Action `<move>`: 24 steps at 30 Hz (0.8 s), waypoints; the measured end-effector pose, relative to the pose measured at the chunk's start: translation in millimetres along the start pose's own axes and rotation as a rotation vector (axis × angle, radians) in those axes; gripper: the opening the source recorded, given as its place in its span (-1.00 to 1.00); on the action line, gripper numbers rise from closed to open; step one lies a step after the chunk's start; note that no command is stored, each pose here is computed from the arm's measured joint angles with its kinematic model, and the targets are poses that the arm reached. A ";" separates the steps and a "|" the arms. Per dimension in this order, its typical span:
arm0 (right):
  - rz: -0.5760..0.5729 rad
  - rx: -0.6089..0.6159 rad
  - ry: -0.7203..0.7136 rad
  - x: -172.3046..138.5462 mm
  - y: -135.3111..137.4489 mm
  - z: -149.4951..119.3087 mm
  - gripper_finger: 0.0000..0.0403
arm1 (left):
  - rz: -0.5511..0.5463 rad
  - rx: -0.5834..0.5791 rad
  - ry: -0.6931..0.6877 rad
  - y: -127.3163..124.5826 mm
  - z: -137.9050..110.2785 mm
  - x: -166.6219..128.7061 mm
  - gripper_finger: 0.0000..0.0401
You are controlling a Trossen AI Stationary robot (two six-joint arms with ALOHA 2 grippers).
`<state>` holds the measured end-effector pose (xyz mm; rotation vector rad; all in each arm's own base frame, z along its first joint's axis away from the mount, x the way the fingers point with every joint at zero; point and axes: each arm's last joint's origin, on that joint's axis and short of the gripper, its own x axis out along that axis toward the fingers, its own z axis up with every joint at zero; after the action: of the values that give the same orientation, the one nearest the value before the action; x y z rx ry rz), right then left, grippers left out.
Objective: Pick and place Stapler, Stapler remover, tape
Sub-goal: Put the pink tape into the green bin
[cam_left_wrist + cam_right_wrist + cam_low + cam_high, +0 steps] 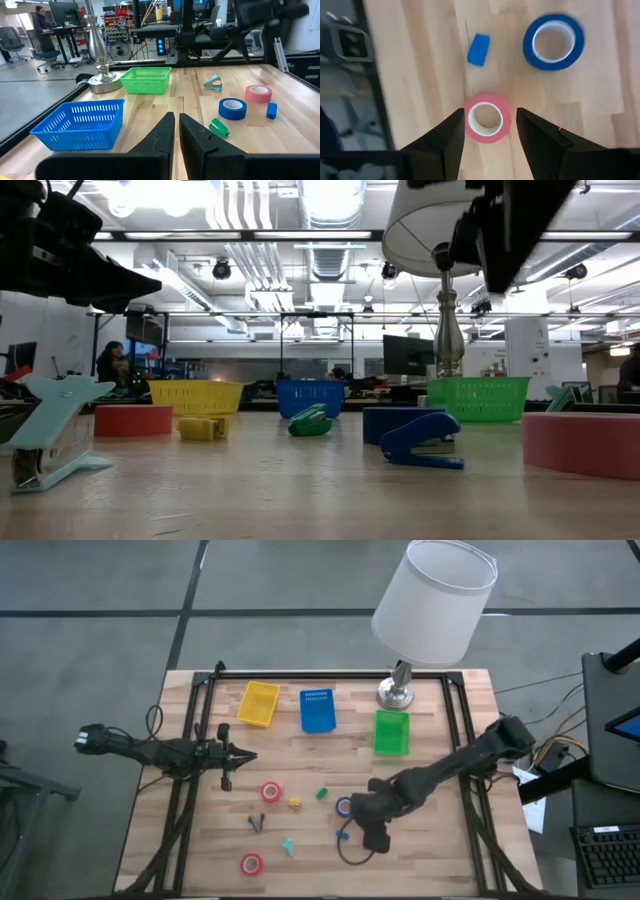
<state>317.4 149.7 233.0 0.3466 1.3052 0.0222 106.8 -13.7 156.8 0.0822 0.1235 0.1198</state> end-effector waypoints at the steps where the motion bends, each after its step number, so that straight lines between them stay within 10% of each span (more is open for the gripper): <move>1: -0.012 -0.011 0.020 6.5 1.2 0.1 -0.16 | 0.000 0.000 0.000 0.0 0.0 0.0 -0.85; 24: -0.066 -0.051 0.105 64.3 -6.1 -11.3 -0.17 | -0.001 -0.033 -0.006 0.0 0.6 0.0 -0.85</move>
<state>322.9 160.1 168.5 0.2615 1.4171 0.0178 106.9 -13.7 157.4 0.0497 0.1157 0.1206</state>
